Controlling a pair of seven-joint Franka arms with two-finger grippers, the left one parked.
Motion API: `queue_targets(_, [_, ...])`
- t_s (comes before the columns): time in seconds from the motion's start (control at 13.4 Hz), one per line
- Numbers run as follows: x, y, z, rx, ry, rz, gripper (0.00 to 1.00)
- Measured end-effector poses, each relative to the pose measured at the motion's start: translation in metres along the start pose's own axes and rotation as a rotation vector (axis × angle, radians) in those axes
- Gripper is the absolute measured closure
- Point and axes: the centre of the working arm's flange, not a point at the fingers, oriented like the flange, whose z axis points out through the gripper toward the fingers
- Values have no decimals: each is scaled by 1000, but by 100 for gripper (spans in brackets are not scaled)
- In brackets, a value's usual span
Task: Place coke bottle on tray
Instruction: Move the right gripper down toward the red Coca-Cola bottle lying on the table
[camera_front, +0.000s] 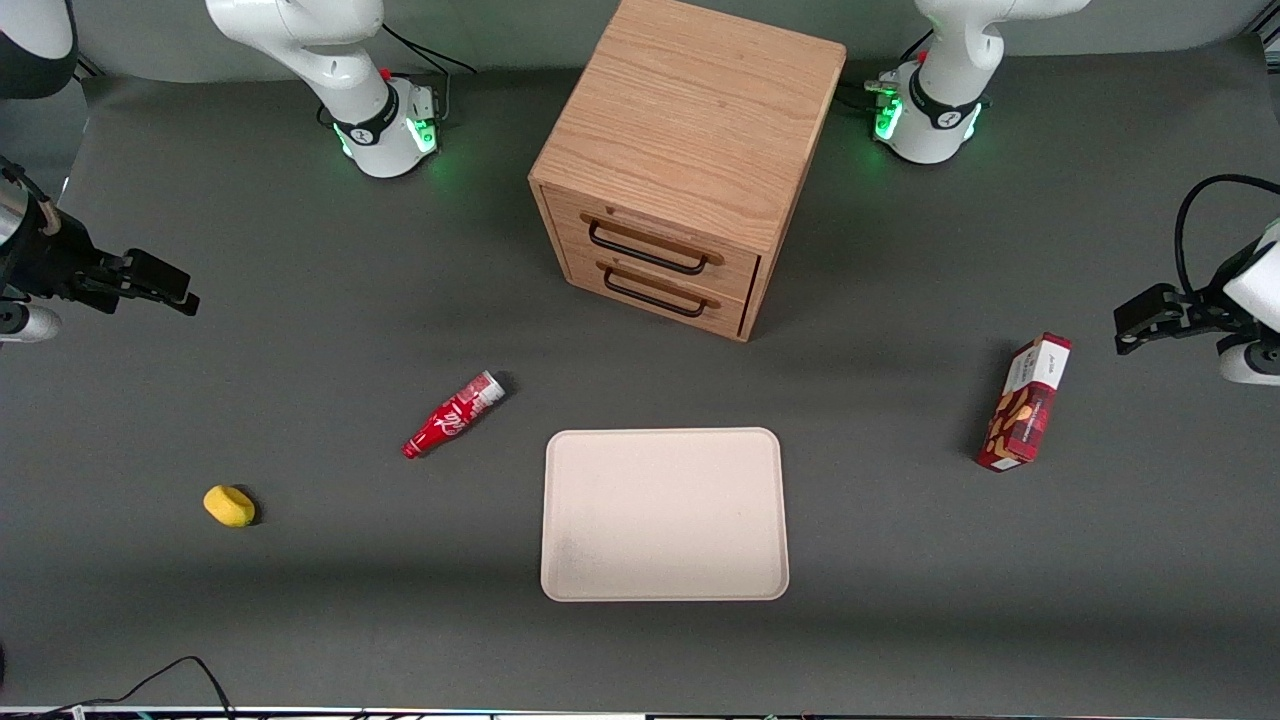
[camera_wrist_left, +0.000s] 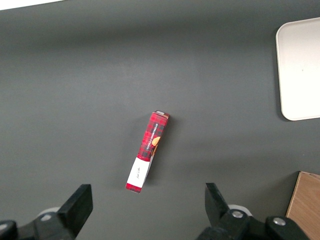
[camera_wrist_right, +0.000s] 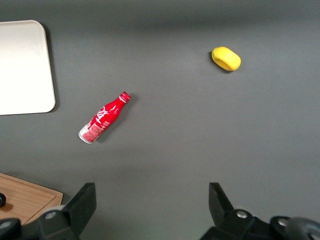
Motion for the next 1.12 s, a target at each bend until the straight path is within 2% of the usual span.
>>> queue_targets(0.3, [0,4,0,0,-2,3,0])
queue_targets(0.6, [6,0,28,12,-54,13,0])
queue_targets(0.82, [25,-34,72,11,-74,198,0])
queue_targets(1.12, [55,-99,168,5,-101,455,0])
